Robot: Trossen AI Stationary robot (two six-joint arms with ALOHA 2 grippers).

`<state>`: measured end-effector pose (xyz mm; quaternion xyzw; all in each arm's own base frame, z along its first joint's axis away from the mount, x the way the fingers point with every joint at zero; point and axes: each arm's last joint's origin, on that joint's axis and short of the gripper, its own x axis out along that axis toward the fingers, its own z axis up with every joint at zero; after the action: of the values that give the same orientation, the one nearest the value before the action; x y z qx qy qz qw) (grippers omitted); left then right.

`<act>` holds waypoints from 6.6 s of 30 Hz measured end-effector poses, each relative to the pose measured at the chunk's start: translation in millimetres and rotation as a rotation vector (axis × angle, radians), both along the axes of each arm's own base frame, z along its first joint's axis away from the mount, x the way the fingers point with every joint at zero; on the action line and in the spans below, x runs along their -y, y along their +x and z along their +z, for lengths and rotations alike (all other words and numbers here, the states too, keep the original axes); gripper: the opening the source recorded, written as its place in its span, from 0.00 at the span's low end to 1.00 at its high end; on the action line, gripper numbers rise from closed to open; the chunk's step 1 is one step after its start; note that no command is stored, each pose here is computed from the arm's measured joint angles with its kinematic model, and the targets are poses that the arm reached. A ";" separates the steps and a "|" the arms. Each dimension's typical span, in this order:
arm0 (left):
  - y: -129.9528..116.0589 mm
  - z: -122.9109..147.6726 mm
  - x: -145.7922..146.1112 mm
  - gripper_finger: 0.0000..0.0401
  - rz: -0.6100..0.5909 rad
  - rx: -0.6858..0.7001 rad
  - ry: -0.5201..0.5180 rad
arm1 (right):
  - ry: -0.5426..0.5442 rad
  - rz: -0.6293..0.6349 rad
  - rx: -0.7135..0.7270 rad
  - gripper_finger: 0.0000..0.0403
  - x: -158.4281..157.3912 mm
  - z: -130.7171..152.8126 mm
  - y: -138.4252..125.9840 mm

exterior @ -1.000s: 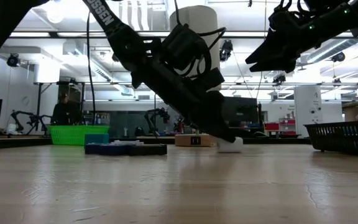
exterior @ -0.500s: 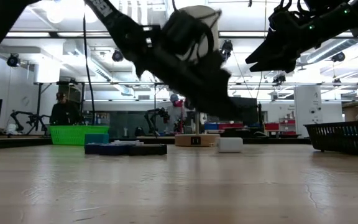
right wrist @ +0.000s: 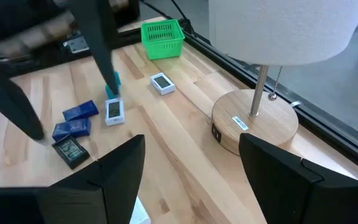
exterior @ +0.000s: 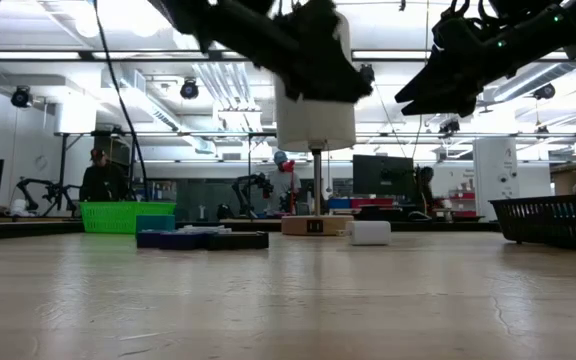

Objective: Pick & Place Office items
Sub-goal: Put the white charger adapter into the black bin

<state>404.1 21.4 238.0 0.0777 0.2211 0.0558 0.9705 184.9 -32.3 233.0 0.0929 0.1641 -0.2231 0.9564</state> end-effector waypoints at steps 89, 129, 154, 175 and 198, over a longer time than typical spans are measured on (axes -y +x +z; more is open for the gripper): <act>-178.5 42.8 5.0 0.70 -0.009 0.260 0.127 | -0.081 0.449 -0.281 0.66 -23.3 -104.1 77.9; -178.4 42.5 4.9 0.70 -0.010 0.257 0.126 | -0.086 0.386 -0.381 0.58 -11.1 -139.5 87.5; -178.4 42.3 5.0 0.70 -0.010 0.256 0.126 | -0.049 0.338 -0.311 0.45 -10.6 -112.3 87.5; -178.5 41.6 4.9 0.70 -0.010 0.248 0.126 | 0.458 -0.163 -0.486 0.45 -13.0 26.7 12.4; -178.6 41.3 4.9 0.70 -0.010 0.245 0.125 | 0.783 -0.702 -0.711 0.45 -18.1 -30.4 -42.5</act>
<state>225.5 16.5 279.3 0.1319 0.0968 0.0735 0.9838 142.4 -14.2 202.6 0.4044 0.5010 -0.4640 0.6084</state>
